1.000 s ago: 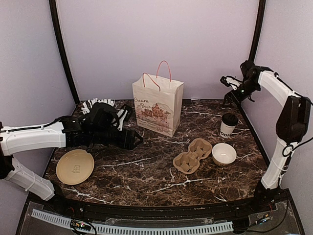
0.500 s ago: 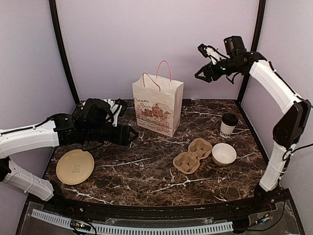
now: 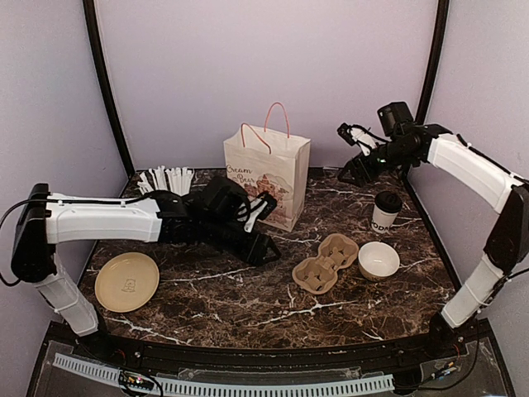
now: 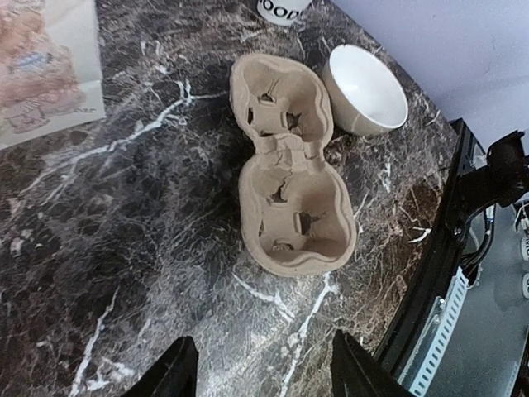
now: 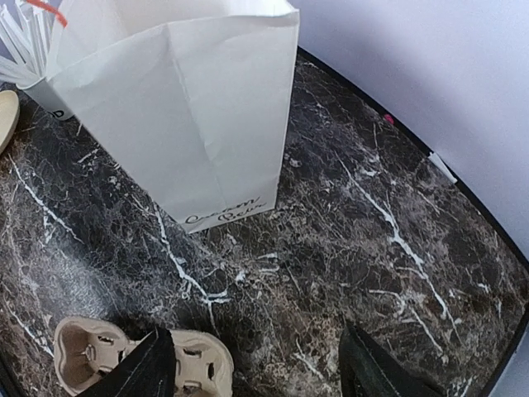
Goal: Pack the takeout coffee
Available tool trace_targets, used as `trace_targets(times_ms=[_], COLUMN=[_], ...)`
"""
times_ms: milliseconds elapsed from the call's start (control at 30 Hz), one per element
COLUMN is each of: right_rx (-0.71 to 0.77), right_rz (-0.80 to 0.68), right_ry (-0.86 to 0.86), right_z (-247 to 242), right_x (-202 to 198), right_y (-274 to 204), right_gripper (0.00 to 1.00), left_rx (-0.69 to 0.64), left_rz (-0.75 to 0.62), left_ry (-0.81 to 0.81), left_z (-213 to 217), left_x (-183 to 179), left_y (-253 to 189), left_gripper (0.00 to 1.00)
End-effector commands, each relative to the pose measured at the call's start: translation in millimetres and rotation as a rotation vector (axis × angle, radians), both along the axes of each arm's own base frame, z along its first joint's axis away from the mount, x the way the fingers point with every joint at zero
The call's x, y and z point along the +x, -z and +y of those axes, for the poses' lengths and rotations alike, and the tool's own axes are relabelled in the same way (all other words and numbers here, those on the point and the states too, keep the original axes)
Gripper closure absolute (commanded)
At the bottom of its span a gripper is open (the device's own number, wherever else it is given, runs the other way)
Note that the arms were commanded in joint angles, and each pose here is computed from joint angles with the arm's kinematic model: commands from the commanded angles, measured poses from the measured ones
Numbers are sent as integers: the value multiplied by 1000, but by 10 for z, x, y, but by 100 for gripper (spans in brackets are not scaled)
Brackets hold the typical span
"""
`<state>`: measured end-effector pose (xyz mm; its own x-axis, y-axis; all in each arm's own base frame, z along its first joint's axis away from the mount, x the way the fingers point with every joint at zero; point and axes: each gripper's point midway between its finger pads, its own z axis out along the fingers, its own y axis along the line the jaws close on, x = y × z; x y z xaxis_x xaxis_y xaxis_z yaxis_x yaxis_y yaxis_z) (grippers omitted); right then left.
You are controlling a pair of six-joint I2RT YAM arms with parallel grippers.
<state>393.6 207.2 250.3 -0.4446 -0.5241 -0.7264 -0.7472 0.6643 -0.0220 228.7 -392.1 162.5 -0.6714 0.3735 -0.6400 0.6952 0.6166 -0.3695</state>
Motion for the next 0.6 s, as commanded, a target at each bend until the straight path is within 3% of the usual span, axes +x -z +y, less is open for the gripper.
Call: trace_targets(times_ms=[0, 300, 567], right_rx=[-17, -35, -10], right_rz=[-119, -122, -105], right_ry=[75, 143, 155], right_z=[-251, -530, -579], right_x=[-93, -290, -284], right_y=[-239, -145, -127], right_gripper=[31, 29, 28], left_rx=[82, 168, 236], left_rz=[70, 151, 160], left_ry=[54, 89, 100], left_z=[-279, -682, -693], left_x=[-23, 112, 152], left_y=[276, 723, 1007], left_gripper=[39, 35, 38])
